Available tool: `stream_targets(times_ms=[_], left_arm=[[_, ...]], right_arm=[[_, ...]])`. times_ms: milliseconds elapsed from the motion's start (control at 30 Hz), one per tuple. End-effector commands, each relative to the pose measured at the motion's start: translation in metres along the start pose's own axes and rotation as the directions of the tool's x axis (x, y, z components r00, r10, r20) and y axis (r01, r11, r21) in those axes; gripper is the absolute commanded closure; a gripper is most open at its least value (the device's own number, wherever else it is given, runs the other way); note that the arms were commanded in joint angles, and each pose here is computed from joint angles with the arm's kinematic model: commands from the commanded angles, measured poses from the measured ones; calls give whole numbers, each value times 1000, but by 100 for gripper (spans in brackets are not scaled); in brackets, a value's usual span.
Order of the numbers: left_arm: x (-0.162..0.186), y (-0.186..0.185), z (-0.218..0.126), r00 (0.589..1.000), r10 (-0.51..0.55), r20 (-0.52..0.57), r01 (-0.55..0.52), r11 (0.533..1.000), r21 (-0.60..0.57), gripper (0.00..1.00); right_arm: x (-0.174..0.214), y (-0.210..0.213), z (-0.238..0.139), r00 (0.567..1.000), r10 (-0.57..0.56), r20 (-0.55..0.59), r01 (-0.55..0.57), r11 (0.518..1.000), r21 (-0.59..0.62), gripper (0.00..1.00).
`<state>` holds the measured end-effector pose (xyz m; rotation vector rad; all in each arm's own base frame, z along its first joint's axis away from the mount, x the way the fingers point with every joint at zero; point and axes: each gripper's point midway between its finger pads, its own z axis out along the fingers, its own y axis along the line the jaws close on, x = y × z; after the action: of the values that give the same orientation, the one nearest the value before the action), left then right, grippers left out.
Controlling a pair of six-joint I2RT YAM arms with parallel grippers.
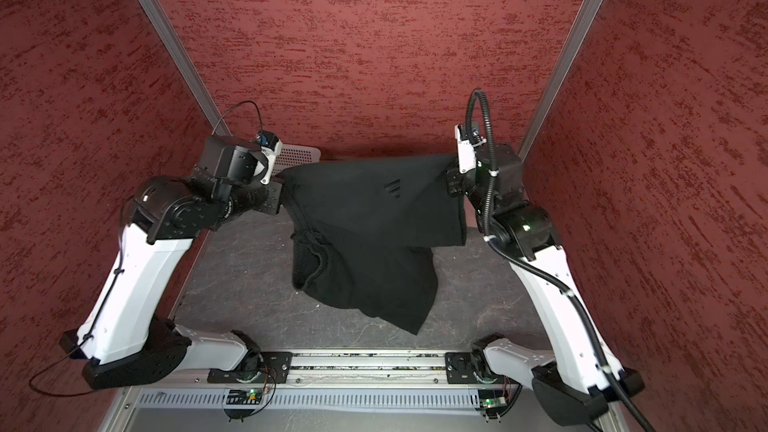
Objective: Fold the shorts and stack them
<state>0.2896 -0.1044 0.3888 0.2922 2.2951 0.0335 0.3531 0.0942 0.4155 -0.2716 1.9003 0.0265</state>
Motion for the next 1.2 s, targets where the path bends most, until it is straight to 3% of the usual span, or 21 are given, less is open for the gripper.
stream_targets(times_ms=[0, 233, 467, 633, 667, 700, 767, 867, 1000, 1067, 1167], left_arm=[[0, 9, 39, 992, -126, 15, 125, 990, 67, 100], [49, 70, 151, 961, -260, -95, 256, 965, -53, 100], [47, 65, 226, 977, -201, -73, 202, 979, 4, 100], [31, 62, 254, 987, -144, -72, 142, 990, -24, 98], [28, 61, 258, 989, -129, -74, 127, 991, -32, 85], [26, 61, 260, 991, -117, -72, 114, 993, -38, 61], [21, 62, 261, 992, -102, -73, 98, 994, -53, 2], [12, 72, 246, 991, -117, -61, 109, 987, -115, 1], [7, 91, 201, 983, -179, -38, 167, 962, -216, 1], [13, 87, 174, 972, -231, -35, 220, 955, -201, 1], [45, 49, 157, 954, -285, -89, 281, 958, -57, 1]], right_arm=[[8, 9, 37, 998, 61, 7, -60, 992, -107, 100], [62, 39, 154, 992, 70, -109, -95, 964, -247, 100], [93, 57, 255, 981, 79, -178, -129, 949, -286, 100], [106, 48, 290, 972, 109, -210, -154, 964, -216, 100], [104, 45, 292, 972, 121, -201, -162, 966, -202, 87], [100, 43, 291, 973, 132, -191, -169, 966, -195, 70], [93, 41, 286, 972, 150, -181, -186, 961, -202, 37], [88, 44, 268, 965, 168, -202, -215, 948, -234, 17], [99, 46, 219, 940, 233, -249, -291, 928, -232, 14], [129, 51, 187, 903, 257, -344, -343, 914, -217, 14], [200, 57, 141, 808, 298, -508, -413, 902, -128, 16]])
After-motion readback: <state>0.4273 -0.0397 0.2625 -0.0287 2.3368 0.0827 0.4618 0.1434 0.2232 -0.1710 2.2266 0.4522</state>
